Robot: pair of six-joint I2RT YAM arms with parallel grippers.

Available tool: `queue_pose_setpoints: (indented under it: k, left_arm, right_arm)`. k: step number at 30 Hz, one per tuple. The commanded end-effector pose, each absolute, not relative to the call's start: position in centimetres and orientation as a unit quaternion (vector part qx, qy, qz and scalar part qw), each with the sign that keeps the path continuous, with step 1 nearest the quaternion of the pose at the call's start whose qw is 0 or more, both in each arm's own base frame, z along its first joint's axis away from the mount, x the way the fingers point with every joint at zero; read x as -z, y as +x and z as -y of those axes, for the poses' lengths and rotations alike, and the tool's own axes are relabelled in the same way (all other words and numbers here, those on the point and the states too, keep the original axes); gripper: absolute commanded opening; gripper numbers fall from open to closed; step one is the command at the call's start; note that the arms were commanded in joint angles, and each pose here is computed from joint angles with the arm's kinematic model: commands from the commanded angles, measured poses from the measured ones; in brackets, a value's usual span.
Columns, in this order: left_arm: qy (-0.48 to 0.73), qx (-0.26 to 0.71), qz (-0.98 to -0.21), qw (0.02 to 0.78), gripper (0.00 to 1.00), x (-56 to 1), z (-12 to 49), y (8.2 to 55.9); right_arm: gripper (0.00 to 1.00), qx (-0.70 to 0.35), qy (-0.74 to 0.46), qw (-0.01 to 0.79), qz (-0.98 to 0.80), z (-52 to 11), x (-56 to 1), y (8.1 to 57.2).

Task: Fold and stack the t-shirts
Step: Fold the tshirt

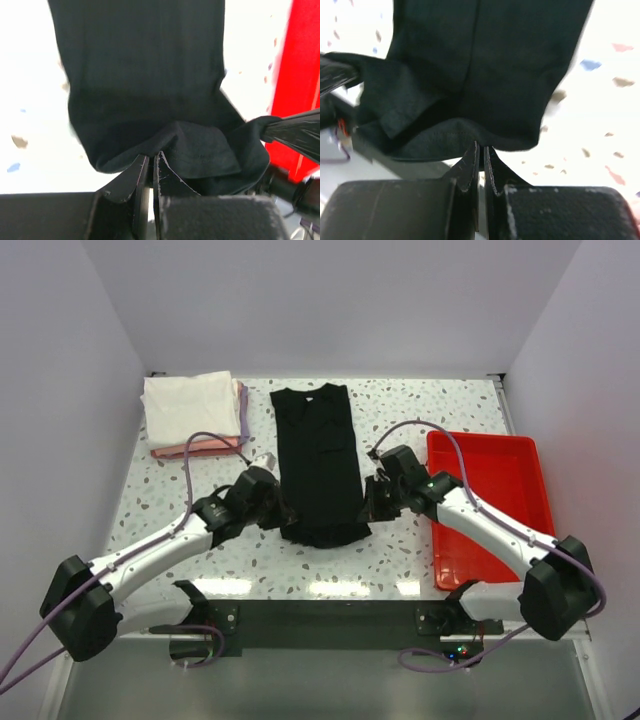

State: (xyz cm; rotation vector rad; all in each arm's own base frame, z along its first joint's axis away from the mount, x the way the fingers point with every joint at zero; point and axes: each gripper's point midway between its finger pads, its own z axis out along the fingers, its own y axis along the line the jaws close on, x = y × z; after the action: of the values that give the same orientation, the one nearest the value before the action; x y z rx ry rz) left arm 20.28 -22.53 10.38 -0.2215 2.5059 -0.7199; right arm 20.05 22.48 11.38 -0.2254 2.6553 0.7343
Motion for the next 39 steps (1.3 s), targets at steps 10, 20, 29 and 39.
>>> queue_pose_setpoints:
  k: [10, 20, 29, 39]
  left_arm:
    - [-0.089, 0.244, -0.897, 0.357, 0.0, -14.8, 20.5, 33.9]
    - [-0.091, 0.253, -0.897, 0.35, 0.0, -13.3, 20.1, 39.0]
    - [-0.07, 0.261, -0.9, 0.343, 0.0, -12.2, 20.5, 41.8]
    - [-0.068, 0.252, -0.908, 0.327, 0.01, -9.9, 19.8, 43.7]
  right_arm:
    - [0.0, -0.264, -0.031, 0.285, -0.921, -22.4, -15.5, 33.2]
    - [0.0, -0.245, -0.059, 0.287, -0.924, -23.4, -14.3, 38.9]
    - [0.0, -0.234, -0.067, 0.282, -0.928, -23.3, -13.4, 41.8]
    - [0.0, -0.234, -0.062, 0.263, -0.934, -23.0, -11.0, 43.9]
